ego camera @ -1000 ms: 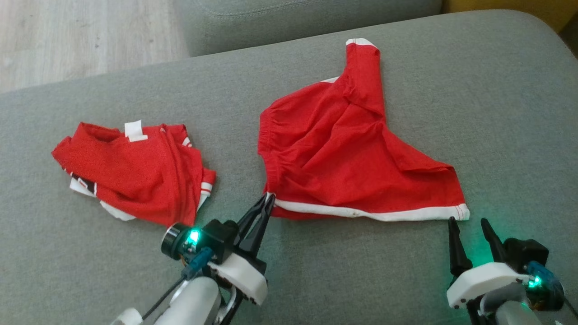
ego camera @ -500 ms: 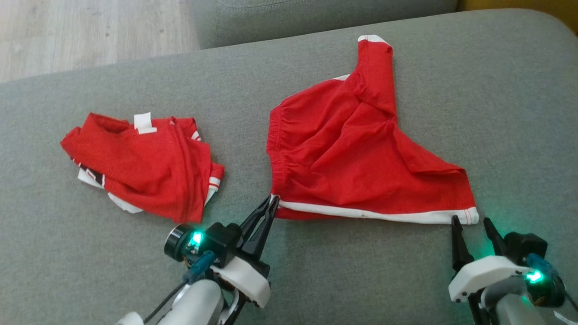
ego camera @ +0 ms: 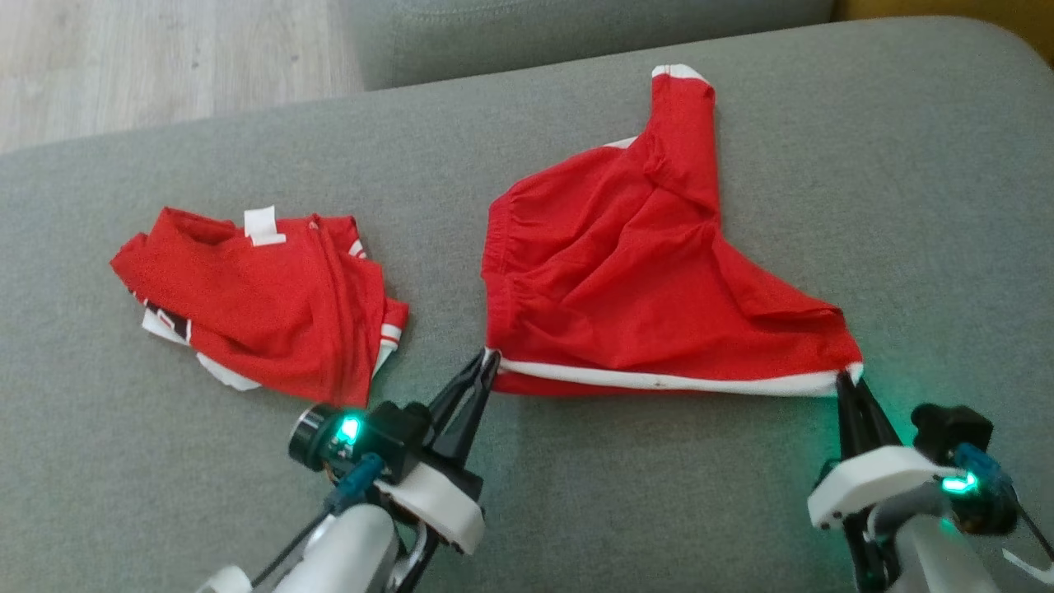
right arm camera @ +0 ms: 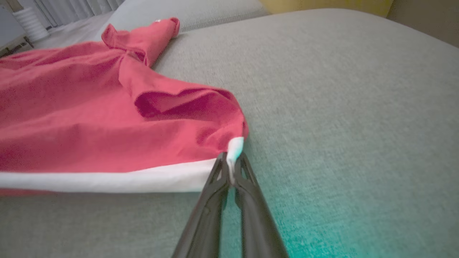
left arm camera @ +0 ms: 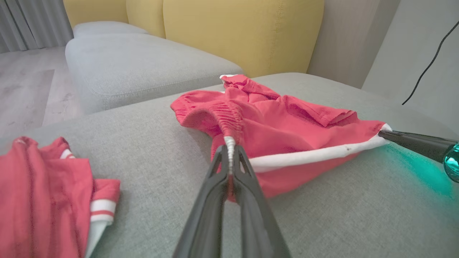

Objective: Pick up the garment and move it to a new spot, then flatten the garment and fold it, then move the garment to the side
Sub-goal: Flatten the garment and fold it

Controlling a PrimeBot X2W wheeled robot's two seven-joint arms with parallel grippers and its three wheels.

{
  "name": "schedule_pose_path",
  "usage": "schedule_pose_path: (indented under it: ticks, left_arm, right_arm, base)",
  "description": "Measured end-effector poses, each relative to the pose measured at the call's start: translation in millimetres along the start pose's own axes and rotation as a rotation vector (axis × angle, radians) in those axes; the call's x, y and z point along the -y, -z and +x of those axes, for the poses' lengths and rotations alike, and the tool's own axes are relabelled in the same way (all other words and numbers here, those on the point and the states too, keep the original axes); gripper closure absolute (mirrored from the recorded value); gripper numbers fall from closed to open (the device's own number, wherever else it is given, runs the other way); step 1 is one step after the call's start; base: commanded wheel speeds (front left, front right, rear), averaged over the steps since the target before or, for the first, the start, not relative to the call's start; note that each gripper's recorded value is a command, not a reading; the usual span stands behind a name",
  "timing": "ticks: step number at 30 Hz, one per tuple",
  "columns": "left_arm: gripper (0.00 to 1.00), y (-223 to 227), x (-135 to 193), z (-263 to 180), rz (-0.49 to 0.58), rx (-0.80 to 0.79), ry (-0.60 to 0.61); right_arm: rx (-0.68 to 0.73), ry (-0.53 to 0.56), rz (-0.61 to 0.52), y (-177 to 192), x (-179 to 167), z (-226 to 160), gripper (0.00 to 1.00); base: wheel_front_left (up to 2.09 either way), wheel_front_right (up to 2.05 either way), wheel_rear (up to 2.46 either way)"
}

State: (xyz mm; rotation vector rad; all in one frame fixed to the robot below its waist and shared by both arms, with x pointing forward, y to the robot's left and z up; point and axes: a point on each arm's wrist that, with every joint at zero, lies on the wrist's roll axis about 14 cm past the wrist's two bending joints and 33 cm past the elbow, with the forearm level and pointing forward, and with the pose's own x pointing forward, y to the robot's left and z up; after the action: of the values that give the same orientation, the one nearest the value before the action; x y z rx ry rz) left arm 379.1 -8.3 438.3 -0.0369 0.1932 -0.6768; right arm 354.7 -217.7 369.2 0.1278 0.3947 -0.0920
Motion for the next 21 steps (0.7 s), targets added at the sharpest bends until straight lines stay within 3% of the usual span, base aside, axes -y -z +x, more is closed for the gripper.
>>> schedule_pose_path:
  ticks: [9,18,21]
  left_arm:
    - [1.00,-62.4,-17.2,10.4,0.090,0.125,-0.009]
    - [1.00,-226.6,-38.6,33.5,0.339,0.343,-0.010]
    - [1.00,-269.0,-43.9,34.6,0.372,0.386,-0.030]
  right_arm:
    - [0.241,-0.122,0.056,-78.3,-39.4,0.3,1.00]
    - [0.613,-0.276,-0.028,-246.4,-89.7,-19.8,1.00]
    - [0.714,-0.289,-0.056,-294.2,-92.2,-35.4,1.00]
  base:
    - [0.00,0.00,0.00]
    - [0.00,0.00,0.00]
    - [0.00,0.00,0.00]
